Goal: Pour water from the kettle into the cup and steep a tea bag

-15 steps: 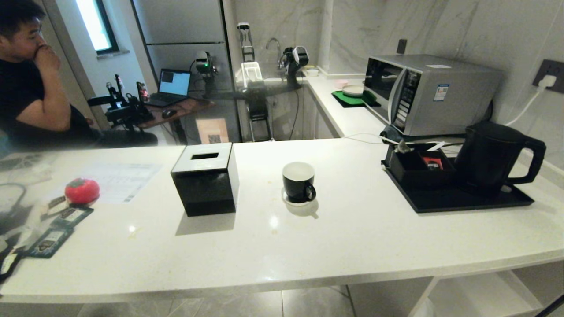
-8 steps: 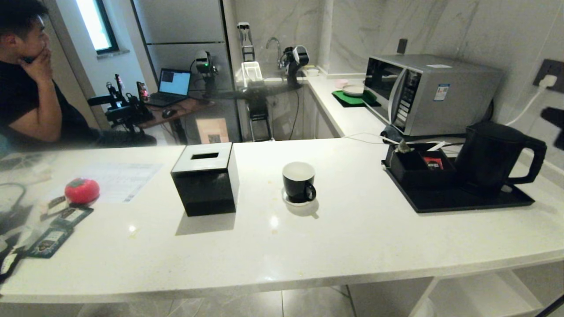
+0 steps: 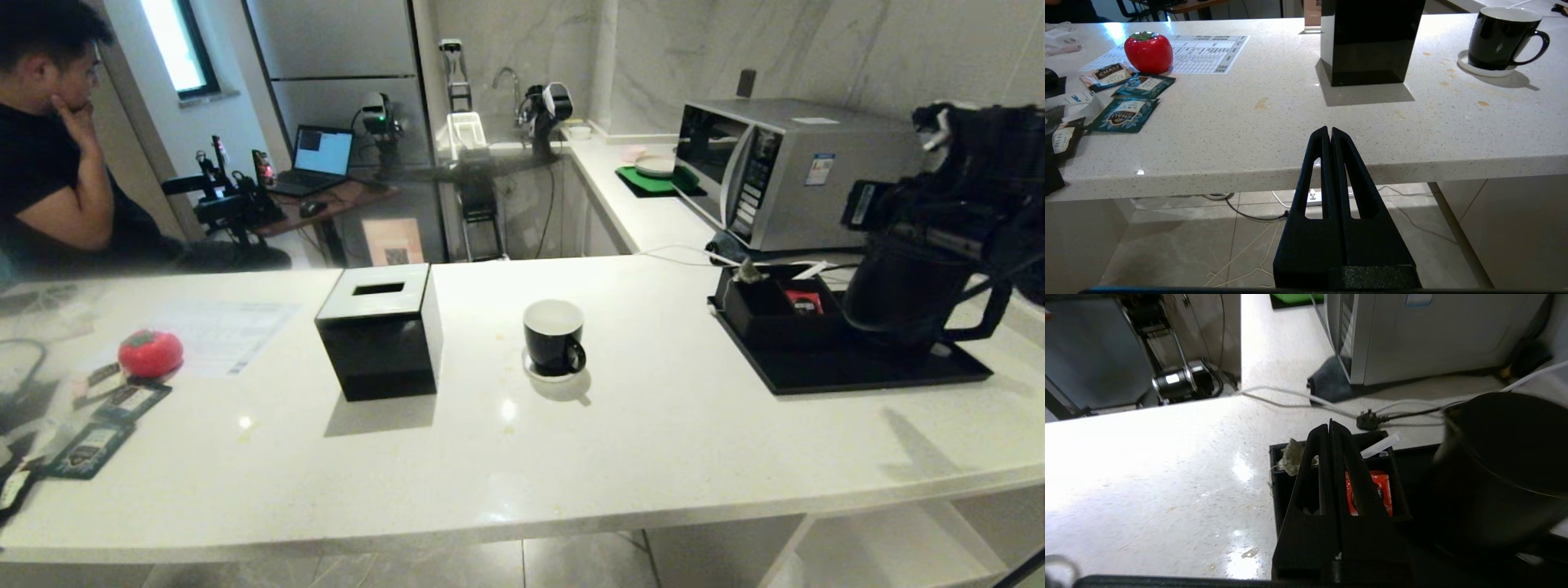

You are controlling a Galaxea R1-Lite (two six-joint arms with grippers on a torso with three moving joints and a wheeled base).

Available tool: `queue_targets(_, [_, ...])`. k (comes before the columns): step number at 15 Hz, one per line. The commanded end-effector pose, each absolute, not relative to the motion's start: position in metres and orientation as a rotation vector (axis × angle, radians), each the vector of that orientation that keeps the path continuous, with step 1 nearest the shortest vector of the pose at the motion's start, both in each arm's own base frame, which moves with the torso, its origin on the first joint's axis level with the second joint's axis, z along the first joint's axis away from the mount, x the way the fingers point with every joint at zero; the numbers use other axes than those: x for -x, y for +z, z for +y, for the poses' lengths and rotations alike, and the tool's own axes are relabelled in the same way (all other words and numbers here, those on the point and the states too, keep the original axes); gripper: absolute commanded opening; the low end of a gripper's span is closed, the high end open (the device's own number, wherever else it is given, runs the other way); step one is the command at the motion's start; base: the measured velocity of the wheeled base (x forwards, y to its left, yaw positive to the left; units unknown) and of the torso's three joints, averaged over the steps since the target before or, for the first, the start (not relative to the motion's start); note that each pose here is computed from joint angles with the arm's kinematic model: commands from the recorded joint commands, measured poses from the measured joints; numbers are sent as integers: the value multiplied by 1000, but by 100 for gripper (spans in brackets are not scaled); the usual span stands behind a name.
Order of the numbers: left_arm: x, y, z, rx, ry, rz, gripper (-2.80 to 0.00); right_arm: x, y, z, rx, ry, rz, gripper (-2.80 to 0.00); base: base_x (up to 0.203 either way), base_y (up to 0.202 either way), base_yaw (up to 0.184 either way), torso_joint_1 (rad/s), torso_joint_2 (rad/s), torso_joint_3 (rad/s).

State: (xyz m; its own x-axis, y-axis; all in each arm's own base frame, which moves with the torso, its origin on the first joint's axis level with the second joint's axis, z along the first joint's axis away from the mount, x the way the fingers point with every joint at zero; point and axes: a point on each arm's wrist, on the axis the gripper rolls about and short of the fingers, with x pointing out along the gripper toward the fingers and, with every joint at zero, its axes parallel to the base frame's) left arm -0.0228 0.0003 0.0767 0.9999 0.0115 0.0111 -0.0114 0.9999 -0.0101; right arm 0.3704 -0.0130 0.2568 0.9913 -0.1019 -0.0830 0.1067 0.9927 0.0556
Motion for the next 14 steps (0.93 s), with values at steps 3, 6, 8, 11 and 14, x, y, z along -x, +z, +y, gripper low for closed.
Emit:
queue_targets(3, [23, 77, 0, 11, 12, -12, -280, -425, 213, -16, -60, -108, 157, -280, 0, 0, 0, 0, 0, 0])
queue_targets(6, [23, 77, 0, 11, 12, -12, -280, -446, 204, -17, -61, -106, 165, 0, 0, 0, 0, 0, 0, 0])
queue_targets(8, [23, 77, 0, 9, 12, -12, -280, -455, 198, -17, -60, -110, 206, 0, 0, 0, 0, 0, 0, 0])
queue_targets(11, [23, 77, 0, 11, 12, -12, -280, -464, 190, -17, -56, -111, 244, 0, 0, 0, 0, 0, 0, 0])
queue_targets(14, [23, 77, 0, 11, 12, -12, -280, -472, 186, -17, -54, -111, 264, 0, 0, 0, 0, 0, 0, 0])
